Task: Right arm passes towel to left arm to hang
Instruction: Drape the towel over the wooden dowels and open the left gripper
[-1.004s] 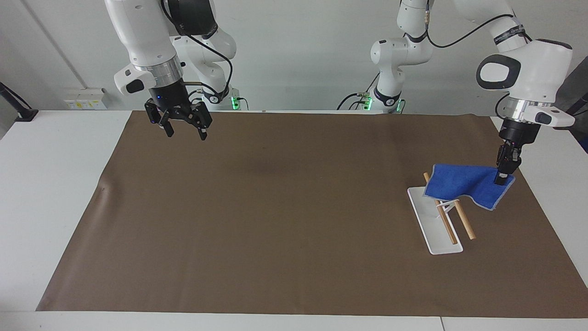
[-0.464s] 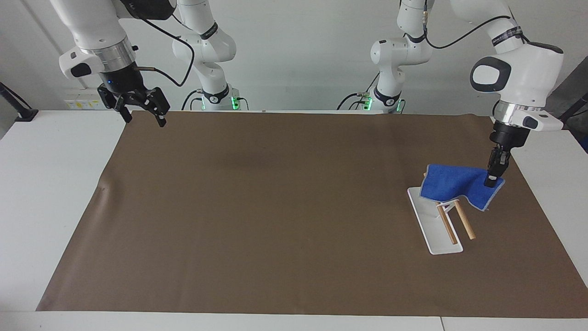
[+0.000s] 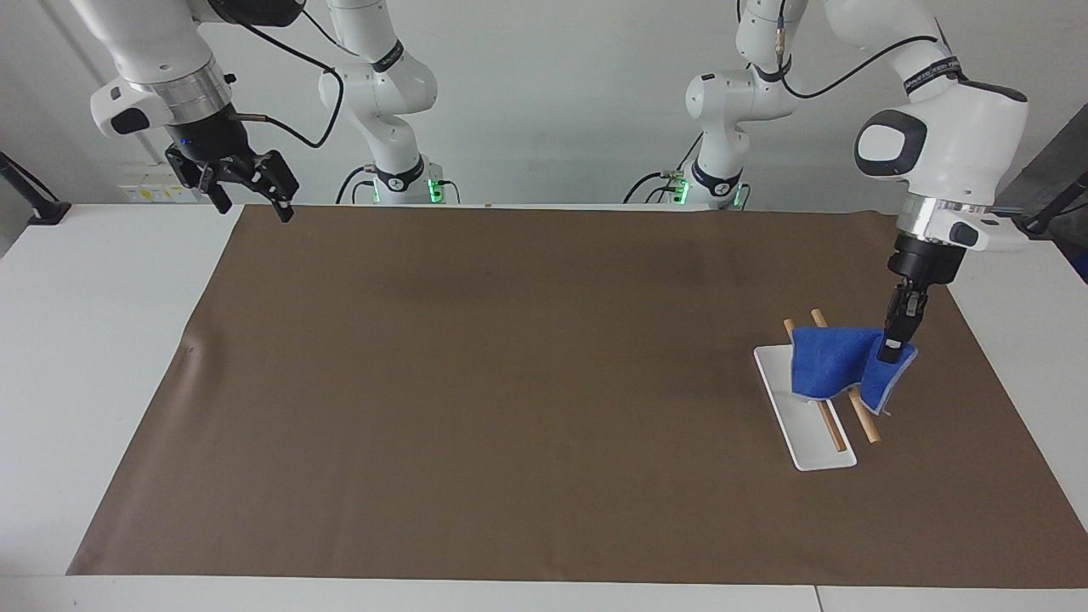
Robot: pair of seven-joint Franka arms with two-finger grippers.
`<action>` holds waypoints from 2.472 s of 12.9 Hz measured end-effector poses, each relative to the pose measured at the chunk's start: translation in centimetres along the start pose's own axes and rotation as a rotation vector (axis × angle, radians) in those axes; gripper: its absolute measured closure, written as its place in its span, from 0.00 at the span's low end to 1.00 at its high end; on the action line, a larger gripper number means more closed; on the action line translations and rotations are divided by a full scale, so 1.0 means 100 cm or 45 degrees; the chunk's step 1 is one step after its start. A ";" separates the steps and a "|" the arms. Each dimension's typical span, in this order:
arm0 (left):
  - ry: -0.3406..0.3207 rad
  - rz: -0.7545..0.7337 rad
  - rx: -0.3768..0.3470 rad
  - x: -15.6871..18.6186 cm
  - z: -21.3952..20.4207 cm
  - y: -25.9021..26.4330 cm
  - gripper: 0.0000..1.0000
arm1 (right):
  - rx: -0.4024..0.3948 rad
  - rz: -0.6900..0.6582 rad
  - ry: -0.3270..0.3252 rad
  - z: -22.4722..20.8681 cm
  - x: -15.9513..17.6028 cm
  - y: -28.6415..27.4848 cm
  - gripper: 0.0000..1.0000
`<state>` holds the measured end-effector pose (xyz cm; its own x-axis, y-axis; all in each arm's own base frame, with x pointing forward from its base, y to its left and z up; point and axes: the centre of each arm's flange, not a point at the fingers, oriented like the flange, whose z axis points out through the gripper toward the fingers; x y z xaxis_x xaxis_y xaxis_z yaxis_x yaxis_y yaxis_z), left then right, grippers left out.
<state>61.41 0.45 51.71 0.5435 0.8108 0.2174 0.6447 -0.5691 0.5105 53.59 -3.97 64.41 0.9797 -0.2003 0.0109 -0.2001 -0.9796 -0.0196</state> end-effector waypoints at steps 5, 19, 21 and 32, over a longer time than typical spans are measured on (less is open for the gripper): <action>0.011 0.013 -0.018 -0.004 0.038 0.007 0.98 | -0.004 -0.015 -0.021 0.008 0.000 0.003 0.00; 0.031 0.079 0.018 0.019 0.046 -0.012 0.98 | -0.006 -0.050 -0.018 0.006 -0.005 -0.008 0.00; 0.035 0.100 0.044 0.031 0.044 -0.024 0.98 | -0.007 -0.054 -0.018 0.006 -0.006 -0.010 0.00; -0.015 0.023 0.204 0.068 0.046 -0.096 0.96 | -0.009 -0.080 -0.034 0.006 -0.007 -0.003 0.00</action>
<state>61.42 10.74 44.43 0.5615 0.7991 0.2147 0.7117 -0.5988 0.3675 52.97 -3.49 63.79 0.9903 -0.1383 -0.0148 -0.1385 -0.9903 -0.0129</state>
